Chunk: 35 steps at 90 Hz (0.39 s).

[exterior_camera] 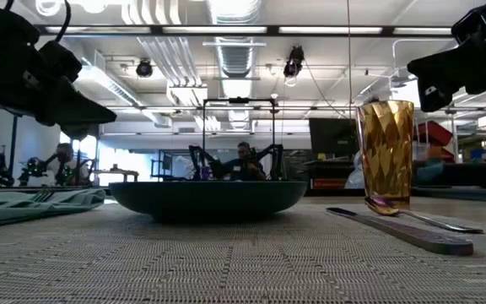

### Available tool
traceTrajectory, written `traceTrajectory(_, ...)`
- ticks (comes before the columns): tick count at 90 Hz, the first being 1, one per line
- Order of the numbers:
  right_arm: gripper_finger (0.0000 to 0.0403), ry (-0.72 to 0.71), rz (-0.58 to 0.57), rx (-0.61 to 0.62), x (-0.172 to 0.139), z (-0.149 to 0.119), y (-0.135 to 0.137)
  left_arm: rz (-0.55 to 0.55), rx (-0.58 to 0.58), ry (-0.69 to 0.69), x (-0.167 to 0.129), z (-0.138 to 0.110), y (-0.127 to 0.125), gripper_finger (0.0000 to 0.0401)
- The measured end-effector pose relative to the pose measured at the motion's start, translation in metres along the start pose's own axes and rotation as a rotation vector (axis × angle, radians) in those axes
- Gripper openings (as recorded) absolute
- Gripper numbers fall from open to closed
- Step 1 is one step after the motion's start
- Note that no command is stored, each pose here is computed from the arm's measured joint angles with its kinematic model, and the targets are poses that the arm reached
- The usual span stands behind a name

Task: Set table place
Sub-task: Adjust the red cup

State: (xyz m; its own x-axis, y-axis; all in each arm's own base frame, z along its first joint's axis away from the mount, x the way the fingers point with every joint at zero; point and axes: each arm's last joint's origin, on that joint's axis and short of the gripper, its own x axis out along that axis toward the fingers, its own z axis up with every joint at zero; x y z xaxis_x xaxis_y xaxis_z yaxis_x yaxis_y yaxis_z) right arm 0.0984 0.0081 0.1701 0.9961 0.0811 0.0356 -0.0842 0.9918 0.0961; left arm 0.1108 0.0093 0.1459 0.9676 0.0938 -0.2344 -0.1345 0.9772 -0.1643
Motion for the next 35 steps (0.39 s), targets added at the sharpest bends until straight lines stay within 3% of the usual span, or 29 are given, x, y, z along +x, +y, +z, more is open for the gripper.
traceTrajectory(35,0.0003,0.001,0.000,0.000,0.0000,-0.0002,0.0000,0.007,0.001,0.040,0.0026,-0.0033,0.0005,0.0003)
